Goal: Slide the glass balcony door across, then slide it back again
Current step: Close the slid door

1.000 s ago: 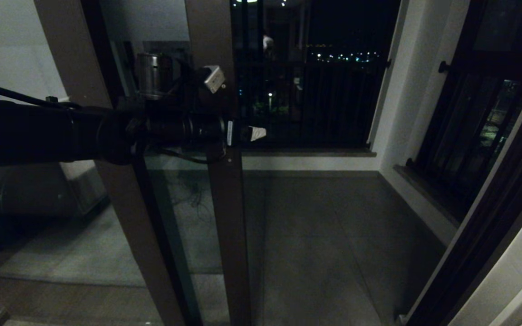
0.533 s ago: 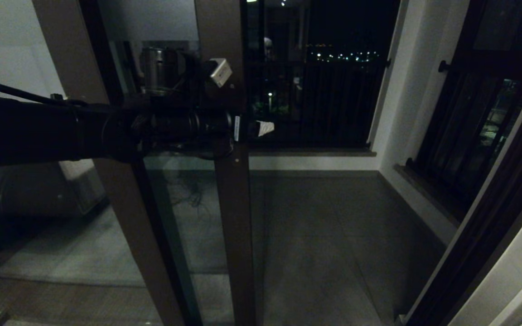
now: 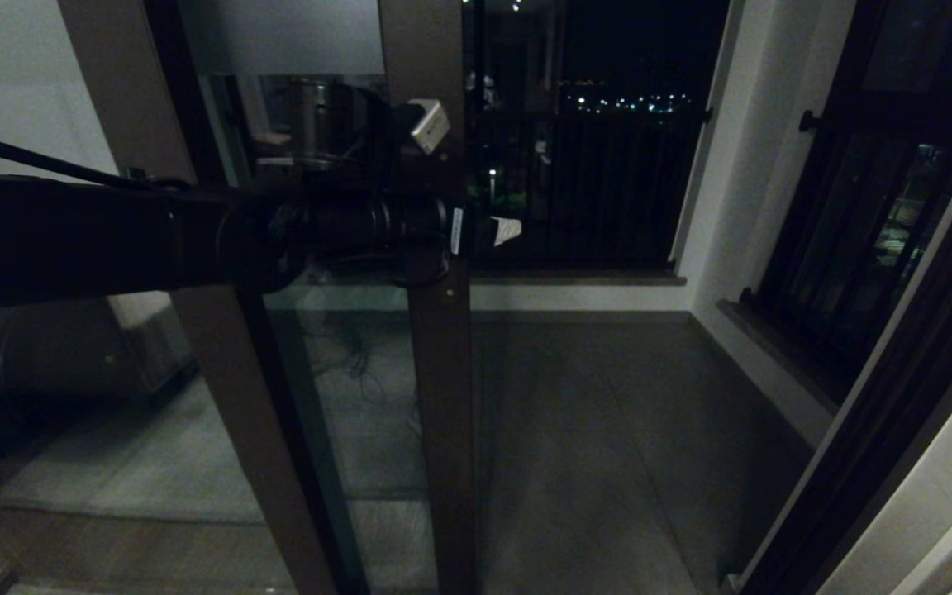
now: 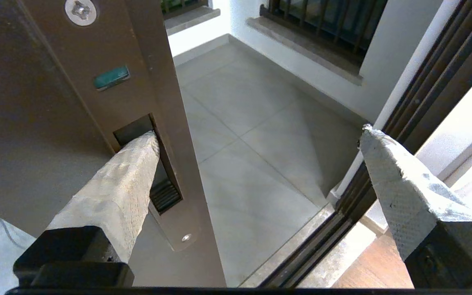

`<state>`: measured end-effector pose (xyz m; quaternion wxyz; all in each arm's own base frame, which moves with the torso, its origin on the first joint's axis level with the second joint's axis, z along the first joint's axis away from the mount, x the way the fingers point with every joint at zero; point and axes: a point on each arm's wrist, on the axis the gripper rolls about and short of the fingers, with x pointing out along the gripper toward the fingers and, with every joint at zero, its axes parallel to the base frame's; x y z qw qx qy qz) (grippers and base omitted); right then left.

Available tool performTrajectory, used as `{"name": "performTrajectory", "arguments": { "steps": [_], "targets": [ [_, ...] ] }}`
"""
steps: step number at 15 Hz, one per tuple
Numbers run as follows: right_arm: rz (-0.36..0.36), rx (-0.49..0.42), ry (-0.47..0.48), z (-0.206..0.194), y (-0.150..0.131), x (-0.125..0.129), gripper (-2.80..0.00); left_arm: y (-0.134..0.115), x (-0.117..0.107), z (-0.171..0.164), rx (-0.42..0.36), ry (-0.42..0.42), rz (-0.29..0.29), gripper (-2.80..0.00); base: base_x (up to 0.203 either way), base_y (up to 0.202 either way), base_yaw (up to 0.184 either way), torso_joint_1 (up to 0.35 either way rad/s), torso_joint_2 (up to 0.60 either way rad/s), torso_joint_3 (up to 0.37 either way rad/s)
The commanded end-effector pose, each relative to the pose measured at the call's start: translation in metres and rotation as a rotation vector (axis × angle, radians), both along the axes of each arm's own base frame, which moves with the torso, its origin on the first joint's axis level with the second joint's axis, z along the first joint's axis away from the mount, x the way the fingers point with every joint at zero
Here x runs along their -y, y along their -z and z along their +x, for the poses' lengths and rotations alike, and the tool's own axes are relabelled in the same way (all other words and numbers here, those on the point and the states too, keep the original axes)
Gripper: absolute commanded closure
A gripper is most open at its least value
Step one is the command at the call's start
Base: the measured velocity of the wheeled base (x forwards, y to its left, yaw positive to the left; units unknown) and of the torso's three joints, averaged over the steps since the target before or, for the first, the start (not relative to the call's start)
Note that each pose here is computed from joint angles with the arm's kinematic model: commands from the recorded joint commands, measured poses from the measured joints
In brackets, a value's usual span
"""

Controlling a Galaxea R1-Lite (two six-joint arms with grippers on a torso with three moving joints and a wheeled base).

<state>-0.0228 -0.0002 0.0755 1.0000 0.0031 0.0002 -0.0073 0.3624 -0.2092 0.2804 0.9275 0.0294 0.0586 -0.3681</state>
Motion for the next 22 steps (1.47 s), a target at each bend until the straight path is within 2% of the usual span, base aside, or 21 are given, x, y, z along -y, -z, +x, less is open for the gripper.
{"name": "performTrajectory", "arguments": {
  "steps": [1,9,13,22],
  "targets": [
    [0.000,0.000,-0.001,0.000,0.000,0.000,0.00,0.003,0.006,0.001,-0.002,0.010,0.002,-2.80,0.000,0.000,0.000,0.000,0.00,0.000],
    [0.000,0.000,-0.001,0.000,0.000,0.000,0.00,0.003,0.020,0.000,0.009,0.033,-0.004,-2.80,0.000,0.000,0.000,0.000,0.00,0.000],
    [0.000,0.000,-0.001,0.000,0.000,0.000,0.00,0.010,0.034,0.002,0.001,0.047,0.003,-2.80,0.000,0.000,0.000,0.000,0.00,0.000],
    [0.000,0.001,-0.001,0.000,0.000,0.000,0.00,0.013,0.043,0.002,0.004,0.060,0.002,-2.80,0.000,0.000,0.000,0.000,0.00,0.000]
  ]
}}
